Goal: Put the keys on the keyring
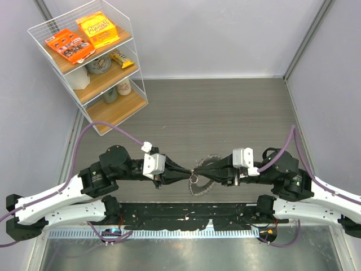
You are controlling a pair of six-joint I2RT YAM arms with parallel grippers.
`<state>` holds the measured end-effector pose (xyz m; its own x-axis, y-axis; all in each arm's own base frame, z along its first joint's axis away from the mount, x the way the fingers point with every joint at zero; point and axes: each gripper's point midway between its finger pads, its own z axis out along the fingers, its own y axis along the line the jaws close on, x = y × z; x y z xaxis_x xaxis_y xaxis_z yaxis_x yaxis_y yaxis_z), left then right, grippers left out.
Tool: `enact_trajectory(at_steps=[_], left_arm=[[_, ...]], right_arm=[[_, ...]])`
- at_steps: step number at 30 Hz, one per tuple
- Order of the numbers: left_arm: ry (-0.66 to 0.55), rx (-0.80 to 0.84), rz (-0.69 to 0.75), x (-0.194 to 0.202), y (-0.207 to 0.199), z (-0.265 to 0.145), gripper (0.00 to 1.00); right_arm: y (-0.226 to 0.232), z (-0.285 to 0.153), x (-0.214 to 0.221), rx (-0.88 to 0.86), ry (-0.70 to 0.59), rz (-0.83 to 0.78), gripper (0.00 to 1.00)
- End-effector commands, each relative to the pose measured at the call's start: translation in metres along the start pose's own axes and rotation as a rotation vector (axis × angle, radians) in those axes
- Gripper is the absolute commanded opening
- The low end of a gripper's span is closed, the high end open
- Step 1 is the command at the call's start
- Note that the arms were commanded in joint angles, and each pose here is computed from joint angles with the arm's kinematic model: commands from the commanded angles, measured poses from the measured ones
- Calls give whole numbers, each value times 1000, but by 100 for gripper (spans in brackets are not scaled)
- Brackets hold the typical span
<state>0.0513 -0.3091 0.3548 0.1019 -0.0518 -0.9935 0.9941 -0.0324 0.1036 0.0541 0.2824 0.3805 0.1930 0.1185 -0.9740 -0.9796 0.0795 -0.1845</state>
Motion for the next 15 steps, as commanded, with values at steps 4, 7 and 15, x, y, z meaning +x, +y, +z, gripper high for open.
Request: enact_trajectory(at_steps=[4, 7, 15], left_arm=[[-60, 24, 30, -18, -4, 0, 16], [-66, 25, 32, -20, -5, -2, 16], [-70, 6, 34, -21, -2, -3, 17]], right_arm=[[-14, 4, -53, 69, -259, -96, 6], [-15, 6, -53, 79, -292, -105, 5], [-16, 8, -51, 98, -343, -95, 5]])
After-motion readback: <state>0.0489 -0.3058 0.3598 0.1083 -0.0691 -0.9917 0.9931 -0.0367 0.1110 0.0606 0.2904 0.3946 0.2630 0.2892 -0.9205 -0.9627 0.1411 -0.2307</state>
